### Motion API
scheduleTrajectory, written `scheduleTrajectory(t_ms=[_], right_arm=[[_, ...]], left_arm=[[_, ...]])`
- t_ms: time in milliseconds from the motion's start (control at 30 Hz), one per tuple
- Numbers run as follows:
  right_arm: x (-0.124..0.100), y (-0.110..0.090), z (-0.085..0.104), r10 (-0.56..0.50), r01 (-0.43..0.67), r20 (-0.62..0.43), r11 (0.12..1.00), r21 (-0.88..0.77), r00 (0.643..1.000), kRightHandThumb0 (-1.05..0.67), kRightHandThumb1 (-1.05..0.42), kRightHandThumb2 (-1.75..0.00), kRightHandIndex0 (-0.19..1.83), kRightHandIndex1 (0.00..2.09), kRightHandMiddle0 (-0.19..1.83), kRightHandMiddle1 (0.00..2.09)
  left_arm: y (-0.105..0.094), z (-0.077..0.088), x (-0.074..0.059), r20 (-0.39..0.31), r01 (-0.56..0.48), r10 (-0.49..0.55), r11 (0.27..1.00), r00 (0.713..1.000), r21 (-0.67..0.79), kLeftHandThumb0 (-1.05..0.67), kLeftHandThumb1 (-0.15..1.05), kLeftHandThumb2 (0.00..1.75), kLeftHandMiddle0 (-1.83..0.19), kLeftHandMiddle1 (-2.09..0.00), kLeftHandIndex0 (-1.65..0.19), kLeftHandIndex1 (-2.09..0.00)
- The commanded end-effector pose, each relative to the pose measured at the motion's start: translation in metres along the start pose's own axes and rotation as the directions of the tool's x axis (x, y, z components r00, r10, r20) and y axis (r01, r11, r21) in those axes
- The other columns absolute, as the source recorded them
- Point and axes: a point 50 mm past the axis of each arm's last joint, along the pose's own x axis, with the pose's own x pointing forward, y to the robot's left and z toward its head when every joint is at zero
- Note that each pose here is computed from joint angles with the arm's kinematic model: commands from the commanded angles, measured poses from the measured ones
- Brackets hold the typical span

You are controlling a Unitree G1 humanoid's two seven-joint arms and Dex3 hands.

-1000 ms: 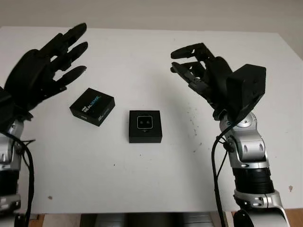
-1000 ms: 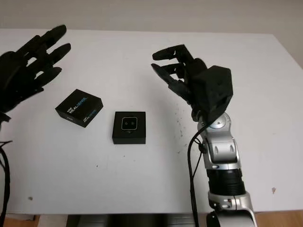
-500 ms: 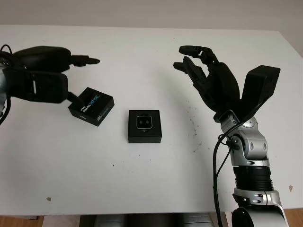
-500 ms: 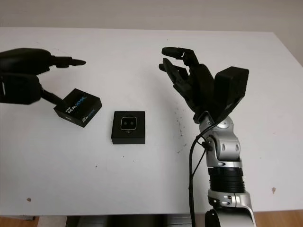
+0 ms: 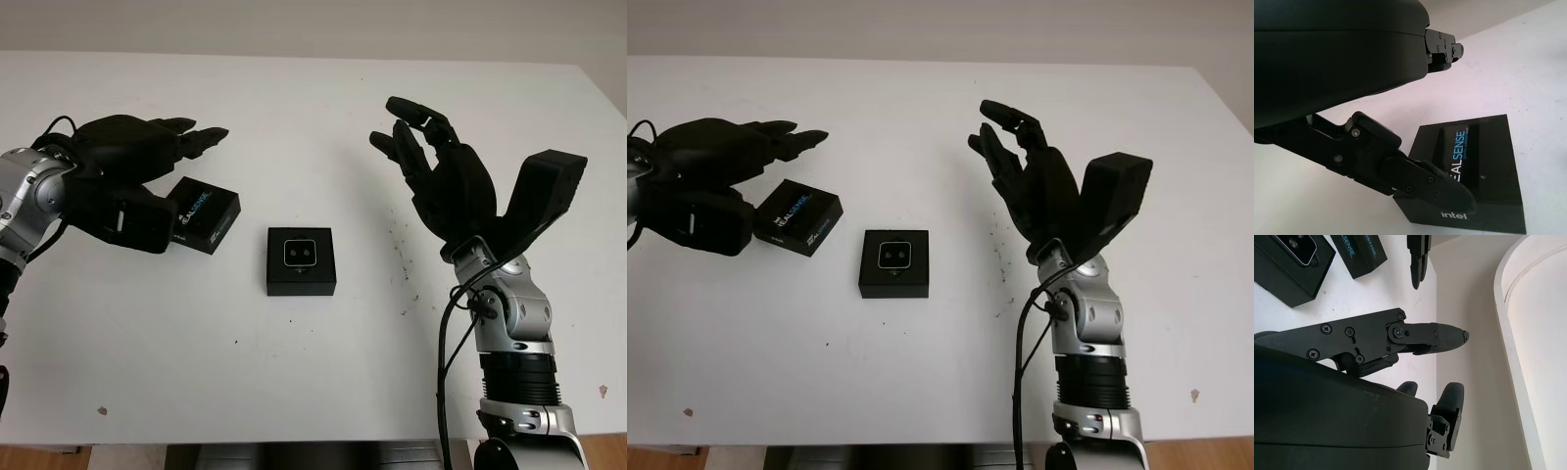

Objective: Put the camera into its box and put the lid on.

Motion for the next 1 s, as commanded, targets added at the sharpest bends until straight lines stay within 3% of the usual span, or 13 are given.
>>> scheduleTrajectory(t_ms=[0,300,500,600,733,967], right_arm=[[-0.002,-0.005,0.000,-0.008,0.008,0.005,1.000,-0.013,1.000,-0.52,-1.05,-0.33,-0.03,0.94,-0.19,1.22],[-0.002,-0.004,-0.002,-0.005,0.005,0.002,1.000,-0.005,1.000,-0.50,-1.05,-0.35,-0.03,0.94,-0.19,1.24],[-0.003,-0.004,-0.003,-0.022,0.022,0.003,1.000,-0.022,1.000,-0.51,-1.05,-0.34,-0.01,0.95,-0.17,1.25],[-0.003,-0.004,-0.004,-0.026,0.026,-0.001,0.999,-0.025,1.000,-0.50,-1.05,-0.33,-0.01,0.96,-0.17,1.26],[-0.002,-0.004,-0.007,-0.019,0.018,-0.006,0.999,-0.037,1.000,-0.52,-1.05,-0.30,-0.02,0.96,-0.17,1.27],[-0.002,-0.004,-0.010,-0.017,0.016,-0.015,0.999,-0.042,1.000,-0.51,-1.05,-0.29,-0.03,0.98,-0.17,1.28]], left_arm=[[-0.008,0.004,0.004,0.001,0.045,-0.045,0.999,0.999,0.021,-0.68,0.80,0.06,0.02,-0.06,0.07,-0.04],[-0.013,0.005,0.006,-0.013,0.128,-0.127,0.990,0.992,0.051,-0.56,0.79,0.05,0.01,-0.05,0.06,-0.05],[-0.009,-0.005,0.005,0.020,0.198,-0.197,0.967,0.980,-0.158,-0.54,0.80,0.06,0.03,-0.05,0.06,-0.05],[-0.001,-0.011,0.000,0.049,0.224,-0.219,0.942,0.975,-0.249,-0.71,0.84,0.07,0.08,-0.03,0.11,-0.03],[0.013,-0.024,-0.008,0.096,0.242,-0.222,0.877,0.970,-0.415,-0.73,0.83,0.06,0.18,-0.01,0.18,0.00],[0.019,-0.036,-0.019,0.101,0.223,-0.199,0.849,0.975,-0.479,-0.73,0.83,0.05,0.19,0.00,0.19,0.00]])
